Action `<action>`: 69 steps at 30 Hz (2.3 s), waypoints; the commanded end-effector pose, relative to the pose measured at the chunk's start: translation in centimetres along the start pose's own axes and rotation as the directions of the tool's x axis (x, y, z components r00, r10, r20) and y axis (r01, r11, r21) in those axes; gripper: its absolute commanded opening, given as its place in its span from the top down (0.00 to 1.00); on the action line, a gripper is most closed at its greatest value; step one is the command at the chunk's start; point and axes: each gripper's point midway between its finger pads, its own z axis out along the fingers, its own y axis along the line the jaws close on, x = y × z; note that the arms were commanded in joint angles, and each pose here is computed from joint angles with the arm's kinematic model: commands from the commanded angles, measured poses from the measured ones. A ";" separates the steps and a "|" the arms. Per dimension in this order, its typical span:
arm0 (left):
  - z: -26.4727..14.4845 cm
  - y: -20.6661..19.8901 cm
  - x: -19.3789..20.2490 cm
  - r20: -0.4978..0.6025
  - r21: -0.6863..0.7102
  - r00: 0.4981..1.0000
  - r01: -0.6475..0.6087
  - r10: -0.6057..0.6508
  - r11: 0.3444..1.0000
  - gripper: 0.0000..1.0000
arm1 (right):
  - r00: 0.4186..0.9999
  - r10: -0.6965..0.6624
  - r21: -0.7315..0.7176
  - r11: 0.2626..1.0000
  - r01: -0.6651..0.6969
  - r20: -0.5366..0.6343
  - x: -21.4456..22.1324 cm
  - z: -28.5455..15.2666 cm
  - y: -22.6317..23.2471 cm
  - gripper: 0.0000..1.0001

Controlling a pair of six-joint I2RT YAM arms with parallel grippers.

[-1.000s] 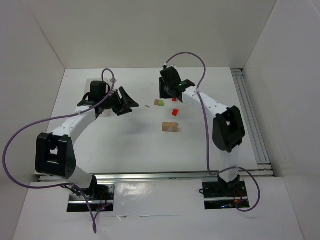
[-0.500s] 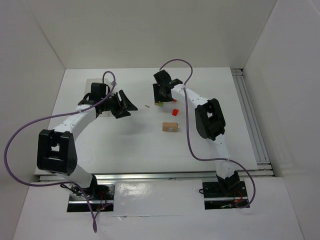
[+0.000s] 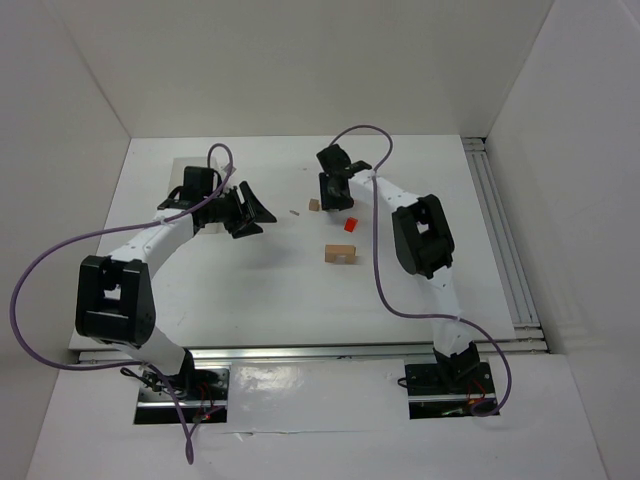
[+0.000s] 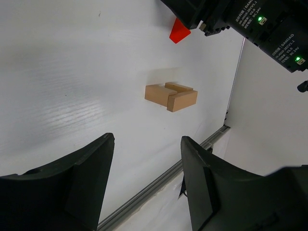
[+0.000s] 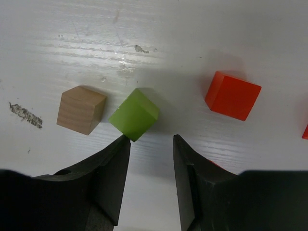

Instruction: Build the wood block tower

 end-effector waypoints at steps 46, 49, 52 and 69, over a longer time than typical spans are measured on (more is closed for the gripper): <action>-0.5 -1.1 -0.3 0.008 0.047 0.999 -0.037 0.036 0.998 0.31 | 0.996 0.014 -0.012 1.000 -0.013 0.089 -3.8 0.1 0.6 0.72; -0.5 -1.1 -0.3 0.008 0.047 0.999 -0.037 0.036 0.998 0.31 | 0.993 0.019 -0.022 1.000 -0.016 0.114 -4.7 -1.1 0.8 0.77; -0.7 -1.1 -0.1 0.009 0.047 0.999 -0.038 0.037 0.998 0.31 | 0.983 0.033 -0.048 0.999 -0.025 0.179 -7.0 -3.9 1.2 0.78; -0.4 -1.3 -0.3 0.000 0.048 0.998 -0.067 0.068 0.997 0.31 | 0.976 0.198 -0.065 0.979 -0.193 0.089 5.4 -16.3 -3.1 0.78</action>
